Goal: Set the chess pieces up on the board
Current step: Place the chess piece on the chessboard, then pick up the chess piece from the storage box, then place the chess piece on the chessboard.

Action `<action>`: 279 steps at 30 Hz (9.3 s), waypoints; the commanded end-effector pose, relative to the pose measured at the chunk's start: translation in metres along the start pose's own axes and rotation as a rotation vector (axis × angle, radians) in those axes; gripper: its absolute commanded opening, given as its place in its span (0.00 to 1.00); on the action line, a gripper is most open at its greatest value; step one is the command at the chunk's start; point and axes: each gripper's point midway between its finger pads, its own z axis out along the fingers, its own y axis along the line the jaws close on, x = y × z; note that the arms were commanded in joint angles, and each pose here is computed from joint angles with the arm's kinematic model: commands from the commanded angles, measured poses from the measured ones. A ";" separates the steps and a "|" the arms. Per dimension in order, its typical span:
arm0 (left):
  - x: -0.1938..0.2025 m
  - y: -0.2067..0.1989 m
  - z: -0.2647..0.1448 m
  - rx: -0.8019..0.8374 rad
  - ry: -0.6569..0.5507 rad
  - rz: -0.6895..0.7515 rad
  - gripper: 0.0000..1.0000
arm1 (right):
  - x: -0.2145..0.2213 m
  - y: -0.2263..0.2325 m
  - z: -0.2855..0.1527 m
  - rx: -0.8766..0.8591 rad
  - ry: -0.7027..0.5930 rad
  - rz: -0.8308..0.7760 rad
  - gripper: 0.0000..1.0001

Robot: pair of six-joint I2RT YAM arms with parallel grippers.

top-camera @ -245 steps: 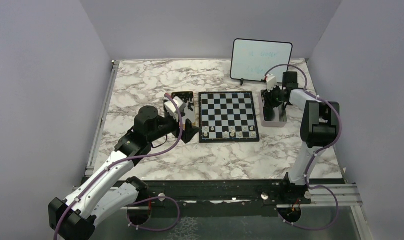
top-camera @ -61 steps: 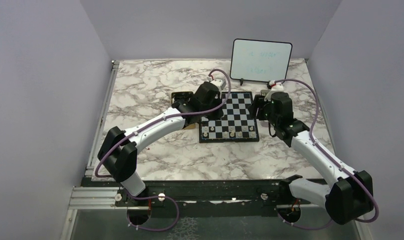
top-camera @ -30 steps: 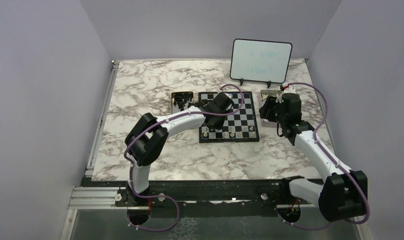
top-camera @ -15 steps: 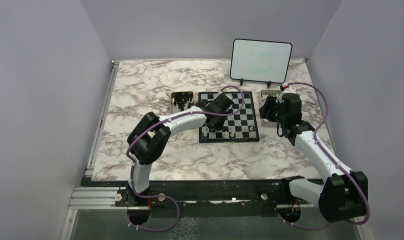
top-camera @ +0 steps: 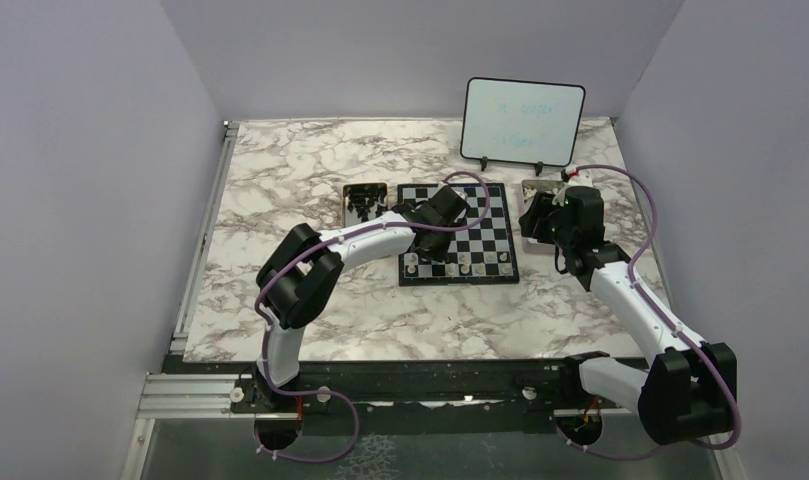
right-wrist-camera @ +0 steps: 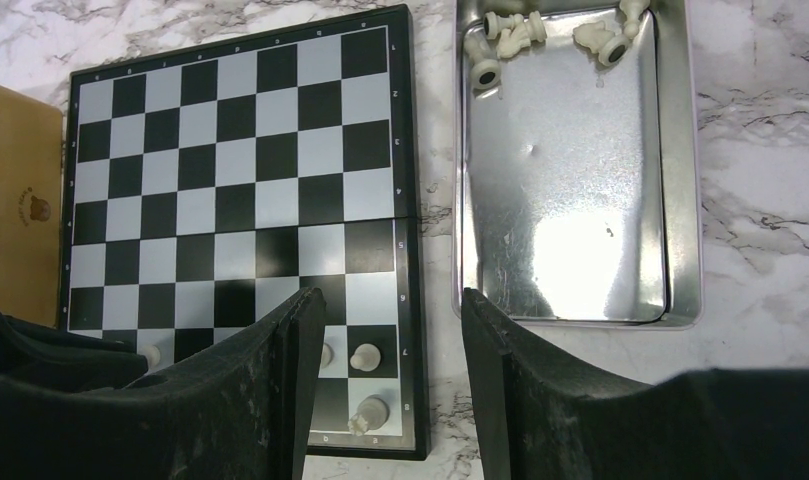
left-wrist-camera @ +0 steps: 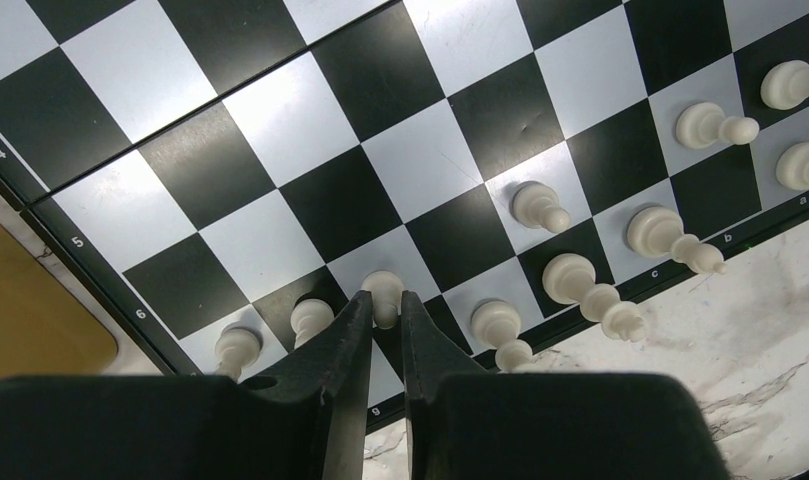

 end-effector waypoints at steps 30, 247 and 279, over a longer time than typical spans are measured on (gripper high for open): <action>-0.043 -0.020 -0.032 0.072 -0.109 0.008 0.36 | -0.001 0.022 -0.006 -0.123 -0.007 0.030 0.57; -0.098 -0.014 -0.152 0.568 -0.457 -0.272 0.07 | -0.005 0.194 -0.068 -0.762 0.113 0.155 0.27; 0.004 -0.008 -0.077 0.110 -0.032 0.055 0.07 | -0.011 0.123 -0.106 -0.492 -0.084 0.054 1.00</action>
